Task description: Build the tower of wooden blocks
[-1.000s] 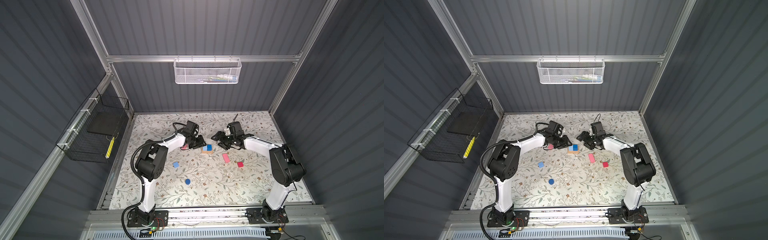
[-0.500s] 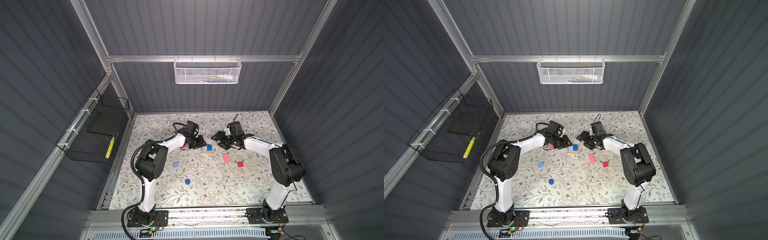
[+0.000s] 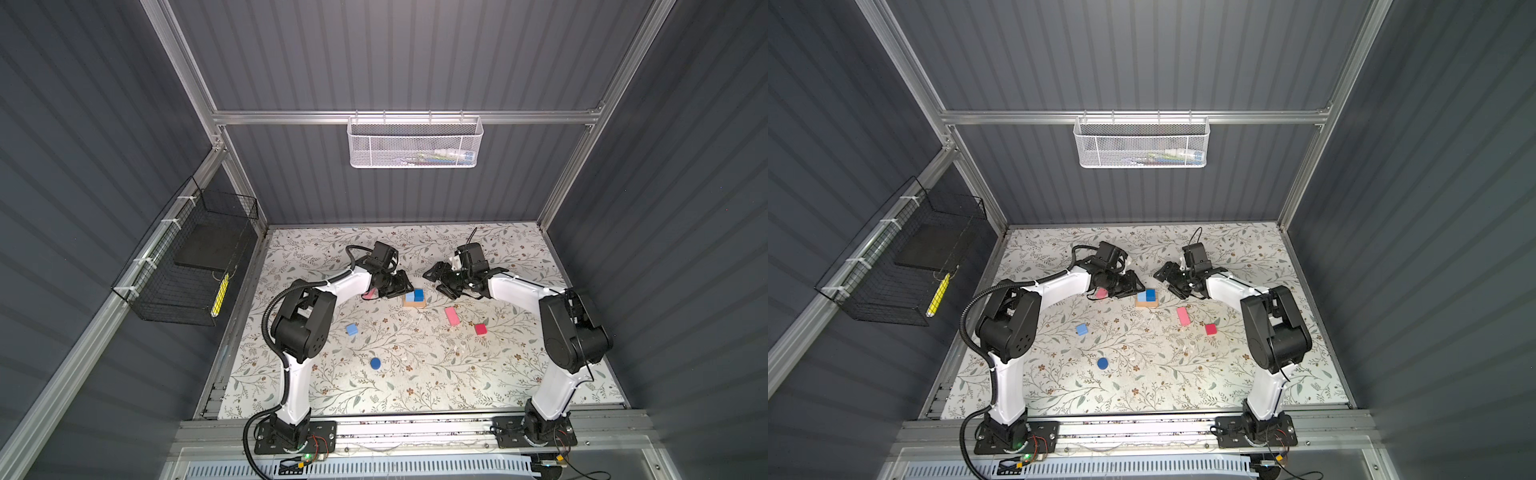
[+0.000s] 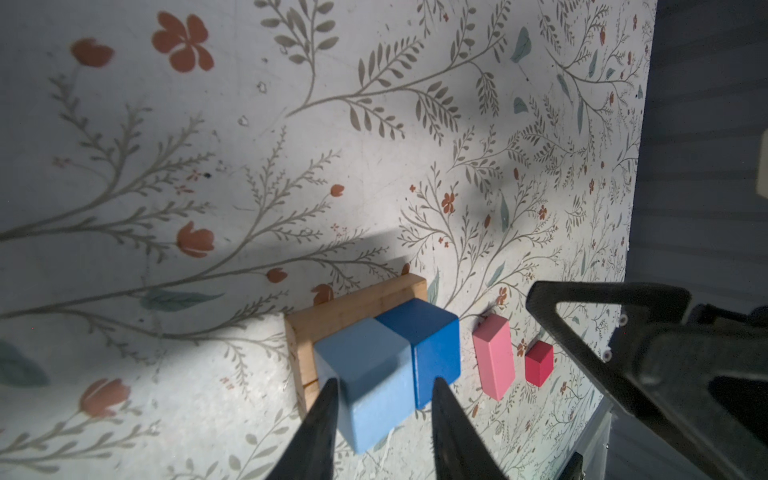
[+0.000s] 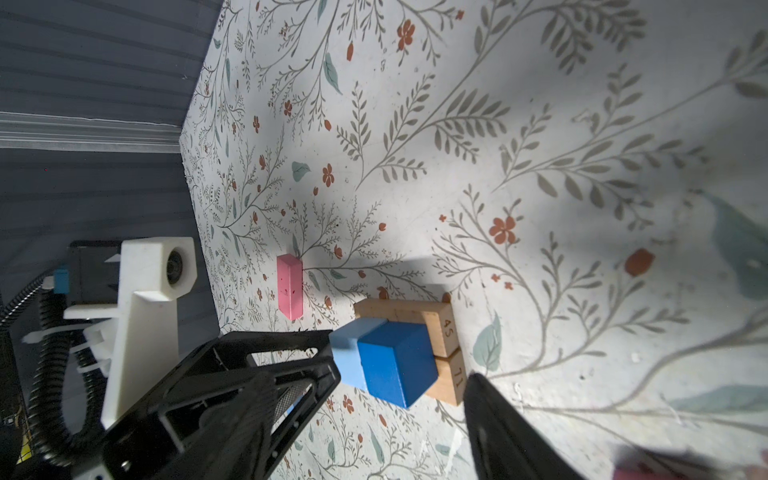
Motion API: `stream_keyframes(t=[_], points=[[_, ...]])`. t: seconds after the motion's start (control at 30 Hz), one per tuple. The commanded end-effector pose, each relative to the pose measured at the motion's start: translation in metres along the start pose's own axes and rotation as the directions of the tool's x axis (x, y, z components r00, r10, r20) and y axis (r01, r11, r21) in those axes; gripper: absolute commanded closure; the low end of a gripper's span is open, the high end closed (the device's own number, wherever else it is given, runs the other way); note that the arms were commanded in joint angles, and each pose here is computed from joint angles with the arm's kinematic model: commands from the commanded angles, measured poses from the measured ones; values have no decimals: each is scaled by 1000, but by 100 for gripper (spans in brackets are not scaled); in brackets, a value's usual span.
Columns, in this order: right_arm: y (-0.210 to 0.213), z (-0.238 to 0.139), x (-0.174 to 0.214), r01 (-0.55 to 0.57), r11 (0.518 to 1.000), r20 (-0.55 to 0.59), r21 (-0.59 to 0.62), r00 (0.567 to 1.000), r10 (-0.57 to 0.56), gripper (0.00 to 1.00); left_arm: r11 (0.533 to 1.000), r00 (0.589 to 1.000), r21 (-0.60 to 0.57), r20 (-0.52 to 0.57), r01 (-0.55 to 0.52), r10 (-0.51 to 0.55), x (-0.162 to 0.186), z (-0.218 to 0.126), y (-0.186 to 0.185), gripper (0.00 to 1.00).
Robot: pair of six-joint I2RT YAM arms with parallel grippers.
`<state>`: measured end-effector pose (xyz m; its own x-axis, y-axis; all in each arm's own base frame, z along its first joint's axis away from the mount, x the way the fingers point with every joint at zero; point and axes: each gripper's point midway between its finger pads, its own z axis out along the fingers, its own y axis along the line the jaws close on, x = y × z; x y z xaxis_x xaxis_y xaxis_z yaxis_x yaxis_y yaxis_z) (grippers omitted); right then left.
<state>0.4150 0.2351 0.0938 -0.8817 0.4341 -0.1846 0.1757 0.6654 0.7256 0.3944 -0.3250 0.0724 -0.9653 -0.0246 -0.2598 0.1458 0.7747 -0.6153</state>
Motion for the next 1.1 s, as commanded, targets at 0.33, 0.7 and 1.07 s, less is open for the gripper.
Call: stream_keyframes(t=[0.33, 0.7, 1.07], points=[[3, -5, -1, 4, 1000, 11, -13, 1000, -3, 26, 1000, 1000, 21, -8, -1, 1, -3, 3, -8, 62], [5, -8, 0, 3, 1000, 13, -21, 1000, -3, 26, 999, 1000, -35, 13, -8, 9, -5, -7, -4, 48], [17, -22, -1, 3, 999, 33, -51, 999, -1, 25, 985, 994, -166, 87, -55, 70, -18, -49, -2, 39]])
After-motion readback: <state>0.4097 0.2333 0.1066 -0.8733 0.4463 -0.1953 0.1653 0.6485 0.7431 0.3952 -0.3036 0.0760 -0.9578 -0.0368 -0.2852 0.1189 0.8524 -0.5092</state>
